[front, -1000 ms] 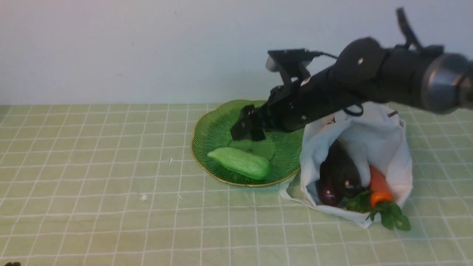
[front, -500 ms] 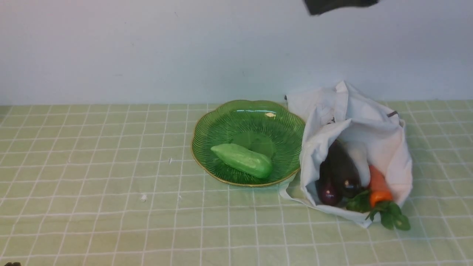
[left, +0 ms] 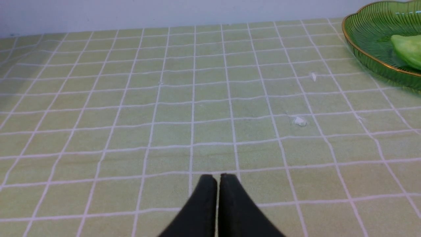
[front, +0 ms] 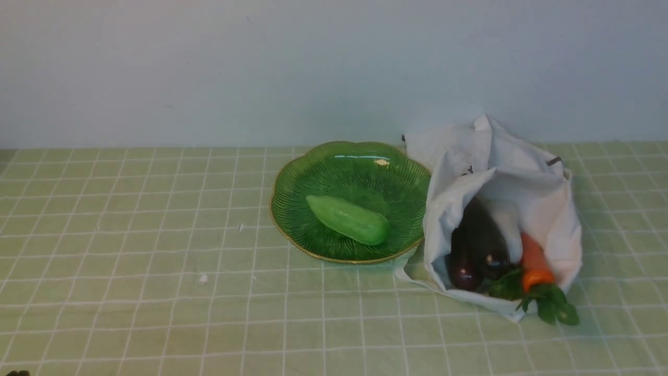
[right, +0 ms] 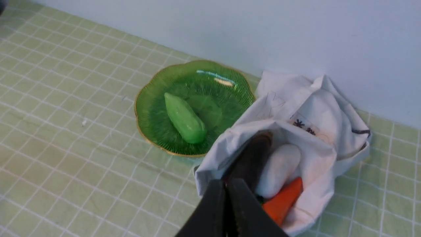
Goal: Take vegetables from bag on green coffee tablecloth place on plate.
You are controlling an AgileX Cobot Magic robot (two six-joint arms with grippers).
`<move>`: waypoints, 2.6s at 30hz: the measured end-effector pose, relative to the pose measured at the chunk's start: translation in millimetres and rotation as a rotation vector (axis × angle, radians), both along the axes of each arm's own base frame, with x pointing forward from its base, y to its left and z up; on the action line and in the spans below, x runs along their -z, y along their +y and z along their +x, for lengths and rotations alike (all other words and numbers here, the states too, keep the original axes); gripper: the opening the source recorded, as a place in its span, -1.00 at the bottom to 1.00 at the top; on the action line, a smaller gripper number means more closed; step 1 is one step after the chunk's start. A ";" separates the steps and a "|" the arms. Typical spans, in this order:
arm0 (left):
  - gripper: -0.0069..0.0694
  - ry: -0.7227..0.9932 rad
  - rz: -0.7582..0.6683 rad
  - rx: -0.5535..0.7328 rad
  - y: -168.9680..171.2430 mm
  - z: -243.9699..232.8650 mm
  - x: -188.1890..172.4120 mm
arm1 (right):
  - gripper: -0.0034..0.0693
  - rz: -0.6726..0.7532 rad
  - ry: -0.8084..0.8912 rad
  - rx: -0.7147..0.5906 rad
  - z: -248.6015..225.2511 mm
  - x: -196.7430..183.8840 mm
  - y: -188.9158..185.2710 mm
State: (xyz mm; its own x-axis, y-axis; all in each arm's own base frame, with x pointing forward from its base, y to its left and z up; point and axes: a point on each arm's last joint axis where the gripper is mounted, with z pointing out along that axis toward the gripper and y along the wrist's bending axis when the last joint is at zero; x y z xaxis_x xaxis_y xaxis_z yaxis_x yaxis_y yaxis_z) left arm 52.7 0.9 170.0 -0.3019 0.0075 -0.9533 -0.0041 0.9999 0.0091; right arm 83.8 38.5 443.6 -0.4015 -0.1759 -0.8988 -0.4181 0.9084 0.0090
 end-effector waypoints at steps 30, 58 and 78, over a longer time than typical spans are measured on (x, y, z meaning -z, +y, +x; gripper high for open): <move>-0.83 0.000 0.000 0.000 0.0 0.0 0.0 | -0.95 0.122 -0.297 0.034 -1.6 185.3 -3.9; -0.83 0.000 0.000 0.000 0.0 0.0 0.0 | -0.95 0.037 -0.203 0.442 -30.9 261.7 -38.7; -0.83 0.000 0.000 0.000 0.0 0.0 0.0 | -0.95 0.049 -0.215 0.376 -30.0 263.9 -35.2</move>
State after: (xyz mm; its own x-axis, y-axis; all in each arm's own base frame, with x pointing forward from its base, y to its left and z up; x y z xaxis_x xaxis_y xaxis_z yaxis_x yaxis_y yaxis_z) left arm 52.7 0.9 170.0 -0.3019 0.0075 -0.9533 -0.0041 0.9999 0.0091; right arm 53.7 3.4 179.7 -0.2320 -0.0079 -0.9727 -0.0557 0.9984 0.0052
